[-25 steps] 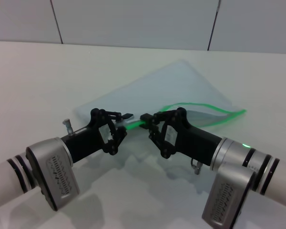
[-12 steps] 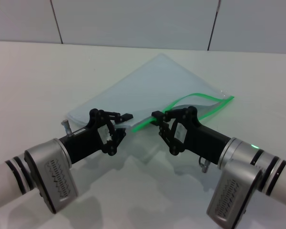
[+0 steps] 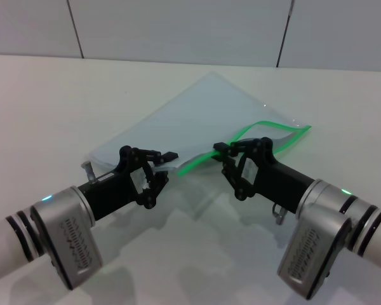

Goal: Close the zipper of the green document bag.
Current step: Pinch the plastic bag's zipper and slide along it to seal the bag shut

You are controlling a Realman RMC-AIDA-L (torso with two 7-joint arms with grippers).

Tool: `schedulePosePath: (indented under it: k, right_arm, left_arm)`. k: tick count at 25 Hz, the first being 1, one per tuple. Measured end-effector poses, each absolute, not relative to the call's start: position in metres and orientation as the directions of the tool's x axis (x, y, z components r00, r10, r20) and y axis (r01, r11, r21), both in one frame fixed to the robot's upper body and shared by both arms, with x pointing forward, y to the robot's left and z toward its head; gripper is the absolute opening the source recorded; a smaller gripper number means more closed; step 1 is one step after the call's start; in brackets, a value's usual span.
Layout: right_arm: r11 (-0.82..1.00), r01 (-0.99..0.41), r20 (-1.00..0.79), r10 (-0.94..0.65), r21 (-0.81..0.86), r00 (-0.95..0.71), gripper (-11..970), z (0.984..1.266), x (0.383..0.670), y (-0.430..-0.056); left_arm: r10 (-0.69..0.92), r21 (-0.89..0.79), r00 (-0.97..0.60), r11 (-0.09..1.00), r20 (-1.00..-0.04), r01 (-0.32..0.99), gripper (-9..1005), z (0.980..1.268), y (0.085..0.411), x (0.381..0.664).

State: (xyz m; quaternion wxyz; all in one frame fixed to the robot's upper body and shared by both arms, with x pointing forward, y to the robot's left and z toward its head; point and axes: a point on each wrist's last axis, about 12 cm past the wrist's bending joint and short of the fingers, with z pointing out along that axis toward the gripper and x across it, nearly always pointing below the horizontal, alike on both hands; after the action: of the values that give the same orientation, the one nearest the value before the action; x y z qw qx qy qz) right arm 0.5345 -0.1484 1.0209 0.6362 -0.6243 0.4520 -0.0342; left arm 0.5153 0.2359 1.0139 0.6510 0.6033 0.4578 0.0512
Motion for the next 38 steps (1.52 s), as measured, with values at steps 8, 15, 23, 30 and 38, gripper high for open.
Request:
schedulePosePath:
  k: [8,15,23,30,38]
  right_arm:
    - [0.243,-0.516,-0.533,-0.648,-0.821,0.544,80,1.017,0.538,-0.159]
    - [0.268,-0.509,-0.533,-0.686,-0.818,0.495,80,1.013,0.541,-0.171]
    - [0.312,-0.480,-0.530,-0.731,-0.820,0.430,80,1.013,0.550,-0.188]
    - [0.371,-0.431,-0.528,-0.781,-0.822,0.334,80,1.014,0.561,-0.211]
    - [0.423,-0.382,-0.530,-0.814,-0.822,0.238,82,1.015,0.570,-0.234]
  left_arm:
    - [0.603,0.832,0.589,0.268,-0.538,0.485,54,1.013,0.237,0.509]
    - [0.595,0.830,0.596,0.255,-0.540,0.497,54,1.010,0.237,0.502]
    - [0.580,0.822,0.601,0.249,-0.550,0.512,54,1.006,0.239,0.491]
    - [0.577,0.816,0.597,0.246,-0.557,0.523,55,1.003,0.240,0.485]
    - [0.577,0.814,0.595,0.246,-0.559,0.527,55,1.002,0.240,0.483]
